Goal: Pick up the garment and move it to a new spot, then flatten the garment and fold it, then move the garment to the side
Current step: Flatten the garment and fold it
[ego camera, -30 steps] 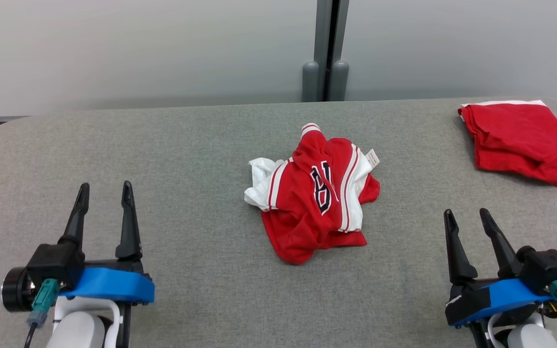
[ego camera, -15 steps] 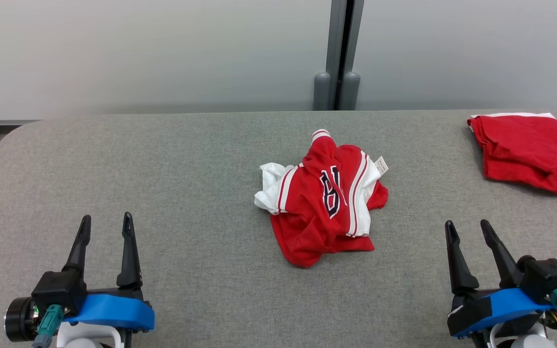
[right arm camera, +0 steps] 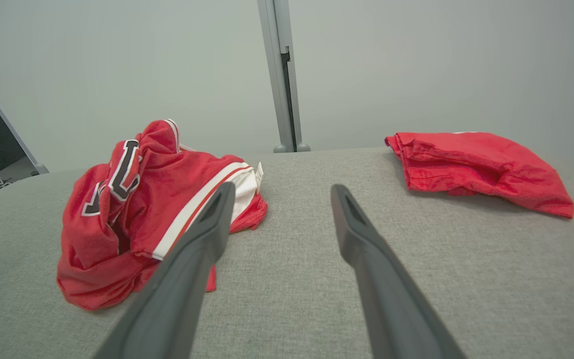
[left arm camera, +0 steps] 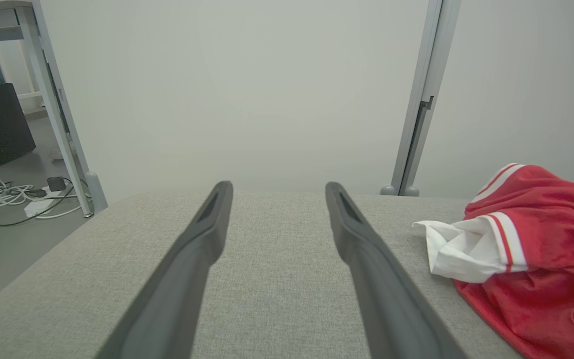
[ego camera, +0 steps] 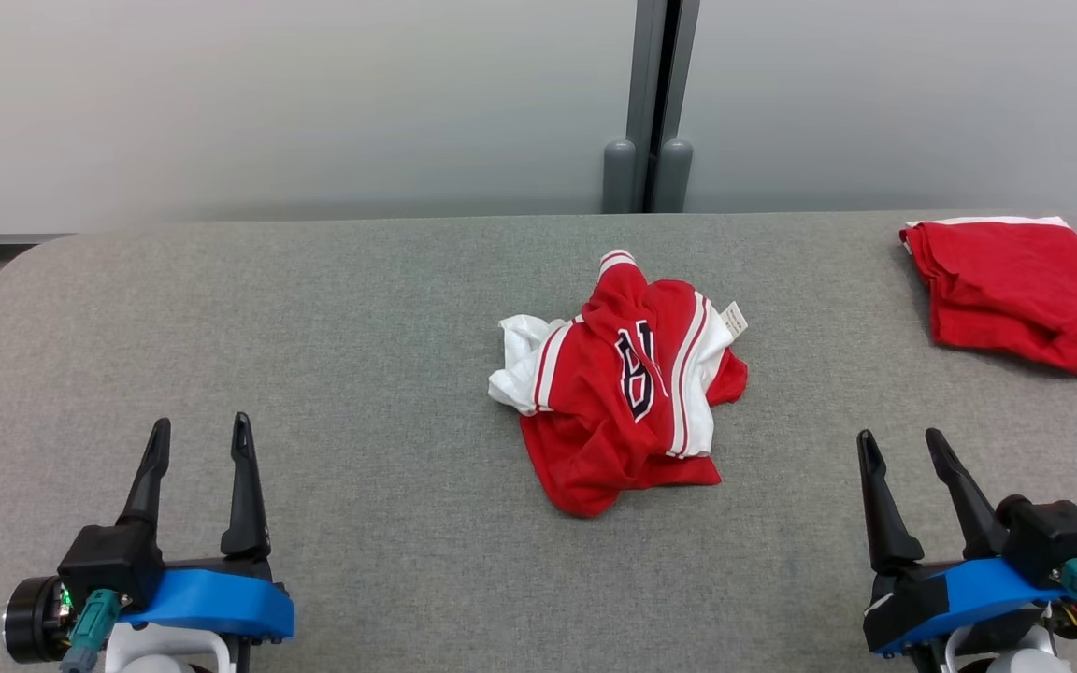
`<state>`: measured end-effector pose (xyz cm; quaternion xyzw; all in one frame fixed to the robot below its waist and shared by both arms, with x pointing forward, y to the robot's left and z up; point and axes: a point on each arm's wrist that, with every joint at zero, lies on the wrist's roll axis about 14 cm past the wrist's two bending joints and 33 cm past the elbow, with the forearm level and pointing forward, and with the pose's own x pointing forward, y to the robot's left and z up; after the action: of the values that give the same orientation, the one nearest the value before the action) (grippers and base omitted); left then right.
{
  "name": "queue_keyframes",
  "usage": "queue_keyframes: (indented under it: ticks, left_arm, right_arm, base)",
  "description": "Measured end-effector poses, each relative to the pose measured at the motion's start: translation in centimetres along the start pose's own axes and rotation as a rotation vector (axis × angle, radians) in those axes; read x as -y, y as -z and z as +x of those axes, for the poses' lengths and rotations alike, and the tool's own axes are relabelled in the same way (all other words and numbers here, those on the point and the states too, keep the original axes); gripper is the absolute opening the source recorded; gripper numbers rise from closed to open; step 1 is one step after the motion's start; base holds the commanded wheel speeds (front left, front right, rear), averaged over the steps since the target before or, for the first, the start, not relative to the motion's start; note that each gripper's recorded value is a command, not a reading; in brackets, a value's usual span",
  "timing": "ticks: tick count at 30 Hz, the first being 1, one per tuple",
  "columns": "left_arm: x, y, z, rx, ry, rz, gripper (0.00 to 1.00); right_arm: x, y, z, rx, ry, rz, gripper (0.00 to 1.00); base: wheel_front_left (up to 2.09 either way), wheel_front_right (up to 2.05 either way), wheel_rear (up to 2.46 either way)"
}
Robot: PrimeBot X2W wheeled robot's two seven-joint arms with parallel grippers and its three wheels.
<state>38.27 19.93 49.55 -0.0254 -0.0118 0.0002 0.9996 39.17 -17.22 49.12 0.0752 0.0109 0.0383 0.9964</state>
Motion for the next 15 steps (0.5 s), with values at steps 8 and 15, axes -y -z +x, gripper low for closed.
queue_keyframes:
  ticks: [8, 15]
  left_arm:
    - [0.2, 0.4, 0.4, -0.011, 0.004, -0.009, 1.00]
    - [0.3, 0.7, 1.2, -0.014, -0.001, -0.022, 1.00]
  right_arm:
    - [-1.2, -1.4, 2.0, 0.037, -0.038, -0.015, 1.00]
    - [-4.2, -4.3, 7.1, 0.089, -0.129, -0.083, 1.00]
  base:
    - [0.00, 0.00, 0.00]
    - [0.00, 0.00, 0.00]
